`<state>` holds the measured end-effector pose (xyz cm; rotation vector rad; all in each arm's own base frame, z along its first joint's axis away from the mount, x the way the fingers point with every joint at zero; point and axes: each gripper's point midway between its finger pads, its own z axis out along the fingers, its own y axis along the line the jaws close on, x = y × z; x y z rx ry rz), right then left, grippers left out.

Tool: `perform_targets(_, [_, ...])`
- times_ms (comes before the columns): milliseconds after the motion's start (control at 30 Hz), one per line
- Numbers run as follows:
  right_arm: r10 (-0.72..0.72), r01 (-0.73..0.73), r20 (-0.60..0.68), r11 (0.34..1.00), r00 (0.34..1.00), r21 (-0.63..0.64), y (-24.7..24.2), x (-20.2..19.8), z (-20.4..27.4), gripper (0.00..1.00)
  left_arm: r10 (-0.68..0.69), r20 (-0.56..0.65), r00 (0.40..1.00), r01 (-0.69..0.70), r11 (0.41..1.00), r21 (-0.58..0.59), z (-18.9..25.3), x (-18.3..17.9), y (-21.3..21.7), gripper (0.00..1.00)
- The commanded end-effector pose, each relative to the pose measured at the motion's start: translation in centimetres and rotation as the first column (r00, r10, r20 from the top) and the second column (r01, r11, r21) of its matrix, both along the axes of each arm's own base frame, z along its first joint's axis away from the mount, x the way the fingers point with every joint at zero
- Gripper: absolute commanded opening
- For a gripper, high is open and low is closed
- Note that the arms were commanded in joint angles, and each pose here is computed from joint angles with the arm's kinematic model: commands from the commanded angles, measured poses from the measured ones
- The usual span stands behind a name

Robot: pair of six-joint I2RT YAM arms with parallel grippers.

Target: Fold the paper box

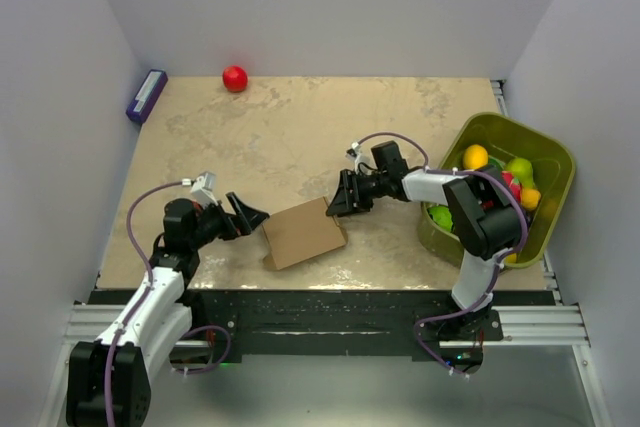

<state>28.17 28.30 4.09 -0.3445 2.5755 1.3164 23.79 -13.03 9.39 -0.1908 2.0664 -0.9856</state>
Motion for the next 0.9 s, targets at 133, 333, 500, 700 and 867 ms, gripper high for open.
perform_targets(133, [-0.031, 0.032, 0.008, 0.997, 0.999, -0.075, -0.4, 0.8, -1.3, 0.35, -0.005, 0.041, 0.999, 0.004, 1.0, 0.022, 1.2, 0.3, 0.2, 1.0])
perform_targets(333, [-0.071, 0.071, -0.002, 0.994, 0.997, -0.086, -1.6, 1.2, -1.5, 0.25, -0.006, 0.037, 0.999, 0.005, 1.0, 0.02, 1.4, 0.0, 0.2, 1.0])
perform_targets(500, [-0.103, 0.102, -0.01, 0.991, 0.995, -0.091, -2.9, 1.8, -2.0, 0.18, -0.004, 0.024, 1.0, 0.004, 1.0, 0.003, 1.1, -0.2, 0.1, 1.0])
perform_targets(700, [-0.101, 0.099, -0.01, 0.991, 0.995, -0.087, -2.9, 1.9, -2.1, 0.16, -0.006, 0.014, 1.0, 0.007, 0.997, -0.072, 0.5, -0.5, -0.5, 1.0])
perform_targets(867, [-0.097, 0.096, -0.013, 0.992, 0.995, -0.085, -2.8, 1.9, -2.2, 0.16, -0.043, 0.012, 0.999, 0.045, 0.979, -0.199, -0.1, -1.7, -2.0, 1.0])
